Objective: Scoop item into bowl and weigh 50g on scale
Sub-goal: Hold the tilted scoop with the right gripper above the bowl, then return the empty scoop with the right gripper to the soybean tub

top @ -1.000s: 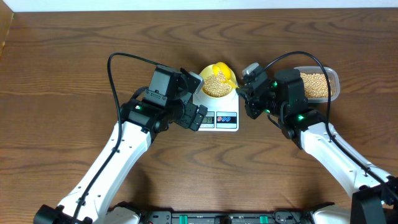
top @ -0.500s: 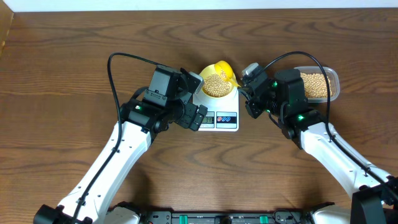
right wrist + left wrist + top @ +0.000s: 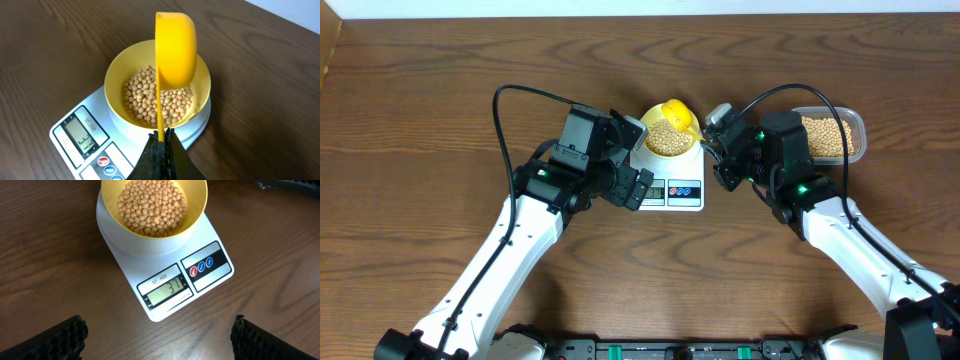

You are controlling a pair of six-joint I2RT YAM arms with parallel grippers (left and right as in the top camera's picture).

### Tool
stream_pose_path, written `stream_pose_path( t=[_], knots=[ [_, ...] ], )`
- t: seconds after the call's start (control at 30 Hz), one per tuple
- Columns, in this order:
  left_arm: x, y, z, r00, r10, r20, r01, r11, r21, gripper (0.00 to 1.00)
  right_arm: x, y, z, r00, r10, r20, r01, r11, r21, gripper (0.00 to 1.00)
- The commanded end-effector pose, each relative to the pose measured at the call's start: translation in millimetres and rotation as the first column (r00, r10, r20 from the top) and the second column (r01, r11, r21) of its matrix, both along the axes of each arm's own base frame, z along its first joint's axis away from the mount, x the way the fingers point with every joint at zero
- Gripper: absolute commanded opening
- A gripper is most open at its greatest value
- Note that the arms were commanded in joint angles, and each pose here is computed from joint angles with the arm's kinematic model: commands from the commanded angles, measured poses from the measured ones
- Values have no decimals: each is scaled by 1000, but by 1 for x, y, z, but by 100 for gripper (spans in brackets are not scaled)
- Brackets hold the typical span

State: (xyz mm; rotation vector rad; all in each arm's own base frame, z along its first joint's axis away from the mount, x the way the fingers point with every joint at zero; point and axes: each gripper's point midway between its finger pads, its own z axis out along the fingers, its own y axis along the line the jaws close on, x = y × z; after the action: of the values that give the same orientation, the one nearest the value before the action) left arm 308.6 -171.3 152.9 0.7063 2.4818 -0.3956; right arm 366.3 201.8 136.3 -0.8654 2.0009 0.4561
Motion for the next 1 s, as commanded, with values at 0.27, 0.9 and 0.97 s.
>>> stream_pose_path(
  t=[0.27, 0.9, 0.97],
  knots=[
    [-1, 1, -4, 1000, -4, -6, 4, 1000, 13, 94, 1, 5, 16, 994, 63, 85, -60, 998, -35, 1],
    [-1, 1, -4, 1000, -4, -6, 4, 1000, 13, 94, 23, 6, 52, 990, -135, 47, 122, 969, 216, 1],
    [-1, 1, -4, 1000, -4, -6, 4, 1000, 13, 94, 24, 2, 64, 984, -180, 4, 171, 942, 290, 1]
  ],
)
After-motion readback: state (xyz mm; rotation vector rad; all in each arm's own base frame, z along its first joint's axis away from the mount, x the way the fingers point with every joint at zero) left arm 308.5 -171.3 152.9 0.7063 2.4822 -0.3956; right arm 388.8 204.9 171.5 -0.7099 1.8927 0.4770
